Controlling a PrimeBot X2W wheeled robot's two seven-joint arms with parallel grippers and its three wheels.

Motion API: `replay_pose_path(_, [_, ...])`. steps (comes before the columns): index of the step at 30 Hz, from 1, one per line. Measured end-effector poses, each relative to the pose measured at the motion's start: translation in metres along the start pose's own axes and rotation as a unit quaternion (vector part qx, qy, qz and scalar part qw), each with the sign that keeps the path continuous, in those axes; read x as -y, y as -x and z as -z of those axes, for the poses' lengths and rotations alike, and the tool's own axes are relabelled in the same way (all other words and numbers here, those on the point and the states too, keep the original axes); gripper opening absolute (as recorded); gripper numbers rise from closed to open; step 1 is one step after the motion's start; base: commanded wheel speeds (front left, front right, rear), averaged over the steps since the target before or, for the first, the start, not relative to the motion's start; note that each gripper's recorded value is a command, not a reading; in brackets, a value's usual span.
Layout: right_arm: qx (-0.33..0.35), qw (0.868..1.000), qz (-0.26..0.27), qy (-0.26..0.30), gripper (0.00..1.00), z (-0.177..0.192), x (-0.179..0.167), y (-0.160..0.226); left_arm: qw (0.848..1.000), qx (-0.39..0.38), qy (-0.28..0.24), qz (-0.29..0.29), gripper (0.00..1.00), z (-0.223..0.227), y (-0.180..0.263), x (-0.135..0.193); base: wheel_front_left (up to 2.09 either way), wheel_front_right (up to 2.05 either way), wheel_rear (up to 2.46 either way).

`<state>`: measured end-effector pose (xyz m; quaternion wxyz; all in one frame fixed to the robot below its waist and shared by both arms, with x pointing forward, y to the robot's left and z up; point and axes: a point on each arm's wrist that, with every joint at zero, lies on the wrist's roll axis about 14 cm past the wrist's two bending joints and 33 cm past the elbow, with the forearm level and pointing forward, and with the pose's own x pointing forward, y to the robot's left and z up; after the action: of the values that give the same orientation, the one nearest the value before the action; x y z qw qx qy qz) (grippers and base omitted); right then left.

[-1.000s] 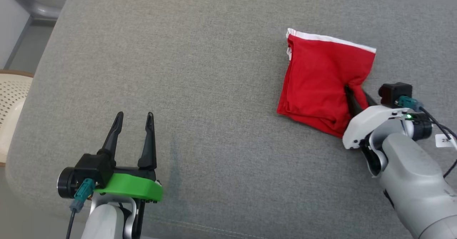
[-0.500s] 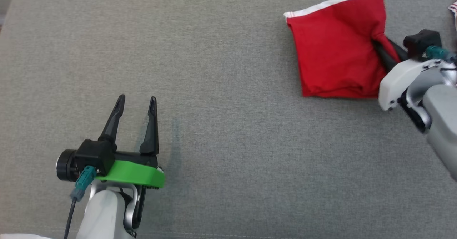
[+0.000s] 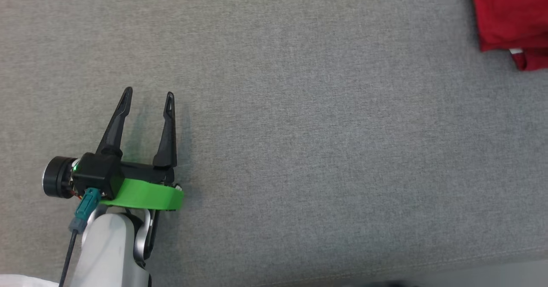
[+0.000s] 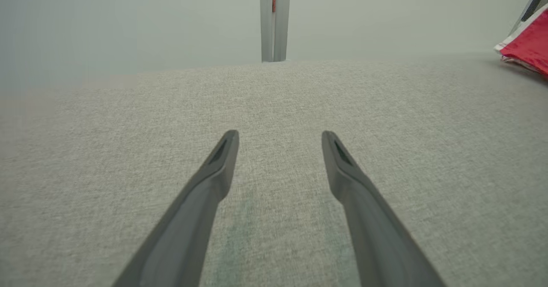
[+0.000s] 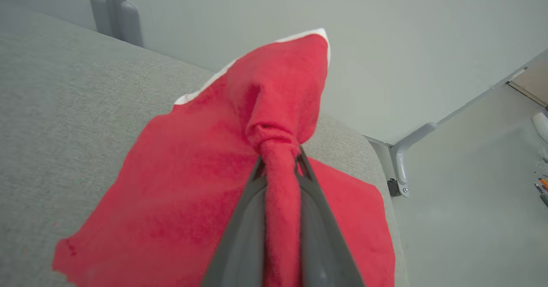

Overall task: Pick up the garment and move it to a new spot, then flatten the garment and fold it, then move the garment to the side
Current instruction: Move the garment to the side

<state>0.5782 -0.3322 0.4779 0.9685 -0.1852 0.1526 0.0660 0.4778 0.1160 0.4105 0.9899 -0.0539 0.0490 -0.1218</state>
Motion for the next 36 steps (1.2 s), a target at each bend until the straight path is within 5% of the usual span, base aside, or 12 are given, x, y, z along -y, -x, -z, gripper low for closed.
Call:
replay_pose_path(16, [-0.108, 0.991, 0.081, 0.024, 0.0, 0.057, 0.072, 0.005, 0.999, -0.008, 0.0, 0.042, 1.0, 0.027, -0.028, 0.015, 0.0, 0.0, 0.0])
replay_pose_path(17, [-0.11, 0.99, 0.086, 0.027, 0.2, 0.059, 0.074, 0.004, 0.999, -0.007, 0.0, 0.041, 1.0, 0.027, -0.028, 0.014, 0.0, 0.0, 0.0])
replay_pose_path(18, [-0.111, 0.989, 0.088, 0.035, 0.99, 0.06, 0.076, 0.003, 0.999, -0.007, -0.001, 0.041, 1.0, 0.027, -0.028, 0.013, 0.0, 0.0, 0.0])
replay_pose_path(26, [-0.077, 0.991, 0.095, 0.063, 1.0, 0.045, 0.079, -0.003, 0.999, -0.005, -0.004, 0.031, 1.0, 0.023, -0.026, 0.008, 0.0, 0.0, 0.0])
replay_pose_path(36, [0.041, 0.996, 0.074, 0.035, 1.0, -0.028, 0.05, -0.002, 1.0, -0.002, 0.006, -0.003, 1.0, 0.003, -0.001, -0.001, 0.0, 0.0, 0.0])
